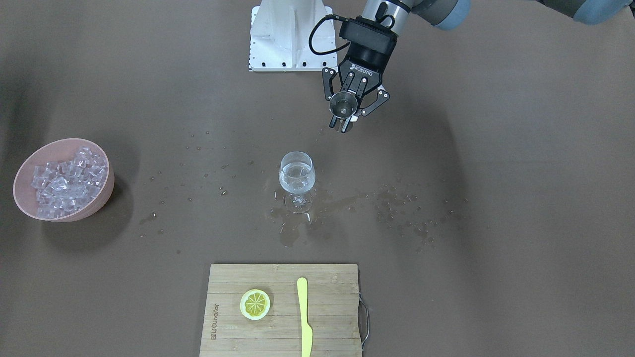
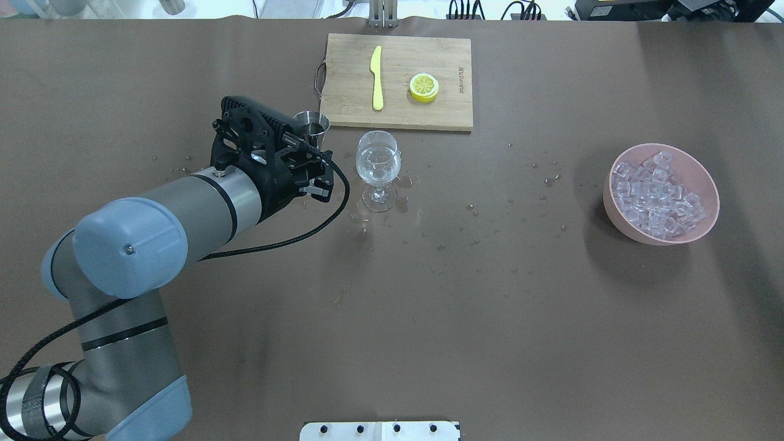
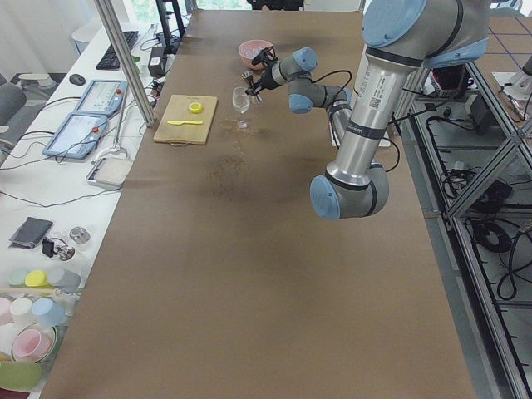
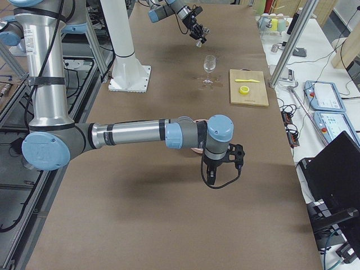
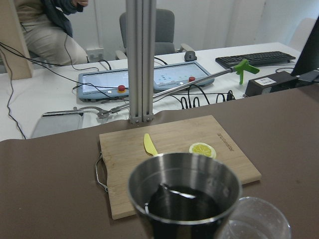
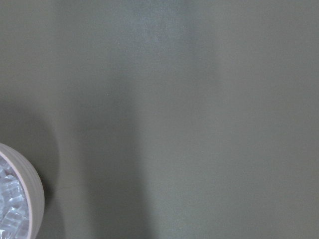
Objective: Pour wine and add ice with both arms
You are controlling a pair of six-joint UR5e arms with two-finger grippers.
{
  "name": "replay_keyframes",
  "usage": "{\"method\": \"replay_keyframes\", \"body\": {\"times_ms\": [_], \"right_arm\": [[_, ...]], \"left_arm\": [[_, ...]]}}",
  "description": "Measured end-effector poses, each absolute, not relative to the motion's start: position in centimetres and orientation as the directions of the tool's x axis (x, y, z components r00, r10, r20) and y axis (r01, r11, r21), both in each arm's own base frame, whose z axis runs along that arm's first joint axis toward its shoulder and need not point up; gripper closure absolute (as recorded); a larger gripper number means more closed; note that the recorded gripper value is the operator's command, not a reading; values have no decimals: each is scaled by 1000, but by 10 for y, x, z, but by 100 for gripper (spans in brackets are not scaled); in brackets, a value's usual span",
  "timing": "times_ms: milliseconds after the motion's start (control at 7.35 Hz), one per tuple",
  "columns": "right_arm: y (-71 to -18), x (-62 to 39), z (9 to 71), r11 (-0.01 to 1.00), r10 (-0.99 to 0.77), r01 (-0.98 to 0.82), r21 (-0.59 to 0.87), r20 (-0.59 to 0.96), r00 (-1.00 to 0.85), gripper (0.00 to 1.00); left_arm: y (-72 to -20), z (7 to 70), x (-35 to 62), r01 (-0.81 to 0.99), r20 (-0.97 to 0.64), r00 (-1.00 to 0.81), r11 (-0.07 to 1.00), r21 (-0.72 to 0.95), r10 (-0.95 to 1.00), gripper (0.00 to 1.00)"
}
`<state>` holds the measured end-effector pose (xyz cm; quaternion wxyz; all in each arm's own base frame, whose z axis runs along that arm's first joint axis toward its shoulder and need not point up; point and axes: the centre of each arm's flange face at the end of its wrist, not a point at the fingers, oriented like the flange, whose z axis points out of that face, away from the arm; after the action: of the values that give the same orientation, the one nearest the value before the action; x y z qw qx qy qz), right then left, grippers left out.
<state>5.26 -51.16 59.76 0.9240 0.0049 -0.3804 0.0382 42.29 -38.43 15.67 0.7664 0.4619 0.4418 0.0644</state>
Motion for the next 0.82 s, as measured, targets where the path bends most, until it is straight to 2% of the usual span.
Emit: {"method": "replay_keyframes", "body": {"times_ms": [272,816], "right_arm": [[-512,52,597,997,66,-73,-20,704,708,0],[-512,52,598,997,66,-73,-21,703,708,0]], "left_arm": [[-391,142,425,174,-537,613,563,808,580,100],[-418,114,428,-57,-421,673,609,791,608,100]]}}
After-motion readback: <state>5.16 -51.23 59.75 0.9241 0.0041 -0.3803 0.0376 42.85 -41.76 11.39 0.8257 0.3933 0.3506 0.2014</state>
